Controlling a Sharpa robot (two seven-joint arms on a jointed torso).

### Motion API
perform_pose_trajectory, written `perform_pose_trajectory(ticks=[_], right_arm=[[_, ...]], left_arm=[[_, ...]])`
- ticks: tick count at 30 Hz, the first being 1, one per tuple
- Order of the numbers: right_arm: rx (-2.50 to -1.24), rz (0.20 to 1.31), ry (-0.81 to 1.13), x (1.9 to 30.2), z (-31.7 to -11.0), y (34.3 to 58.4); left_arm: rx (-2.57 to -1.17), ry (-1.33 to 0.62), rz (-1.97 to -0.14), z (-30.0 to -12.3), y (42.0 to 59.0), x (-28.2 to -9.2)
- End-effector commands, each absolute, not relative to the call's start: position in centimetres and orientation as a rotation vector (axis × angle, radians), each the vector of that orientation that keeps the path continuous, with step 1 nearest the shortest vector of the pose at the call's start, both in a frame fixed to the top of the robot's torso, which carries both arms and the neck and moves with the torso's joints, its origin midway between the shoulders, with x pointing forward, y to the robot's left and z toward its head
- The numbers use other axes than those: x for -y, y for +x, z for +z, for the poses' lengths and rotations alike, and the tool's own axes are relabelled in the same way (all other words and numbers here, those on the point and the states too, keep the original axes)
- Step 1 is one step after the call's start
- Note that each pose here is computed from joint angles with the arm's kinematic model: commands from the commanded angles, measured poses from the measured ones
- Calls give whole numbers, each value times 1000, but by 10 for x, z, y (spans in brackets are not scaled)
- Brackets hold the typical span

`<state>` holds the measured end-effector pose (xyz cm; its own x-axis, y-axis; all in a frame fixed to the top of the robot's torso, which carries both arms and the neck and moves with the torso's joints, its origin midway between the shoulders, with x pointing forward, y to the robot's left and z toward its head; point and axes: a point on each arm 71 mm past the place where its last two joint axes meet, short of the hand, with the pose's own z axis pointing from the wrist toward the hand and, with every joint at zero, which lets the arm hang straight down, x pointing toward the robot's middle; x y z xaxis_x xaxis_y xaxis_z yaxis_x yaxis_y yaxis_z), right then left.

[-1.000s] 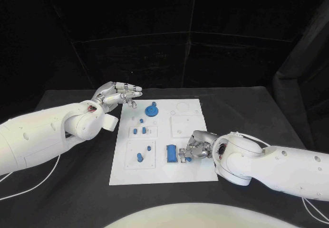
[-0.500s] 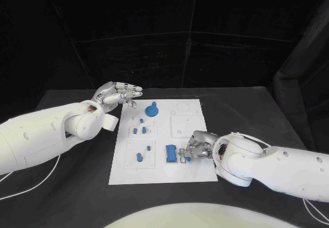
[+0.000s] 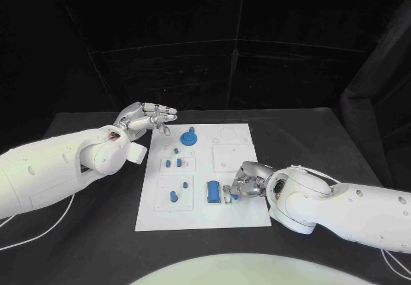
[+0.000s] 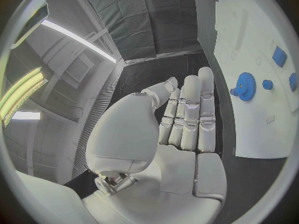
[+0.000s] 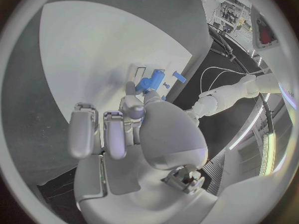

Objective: Assemble the parts on the task board

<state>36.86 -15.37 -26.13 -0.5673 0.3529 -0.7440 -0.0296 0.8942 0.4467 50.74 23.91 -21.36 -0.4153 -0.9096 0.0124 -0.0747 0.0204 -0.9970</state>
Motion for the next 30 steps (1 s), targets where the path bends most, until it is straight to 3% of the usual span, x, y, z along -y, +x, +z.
perform_pose_trajectory(ticks=[1, 30], right_arm=[[-2090, 517, 233, 154, -259, 370], [-2149, 475, 174, 147, -268, 375]], left_arm=[[-1583, -1027, -1492, -212, 507, -238], [-1586, -1027, -1494, -212, 507, -237]])
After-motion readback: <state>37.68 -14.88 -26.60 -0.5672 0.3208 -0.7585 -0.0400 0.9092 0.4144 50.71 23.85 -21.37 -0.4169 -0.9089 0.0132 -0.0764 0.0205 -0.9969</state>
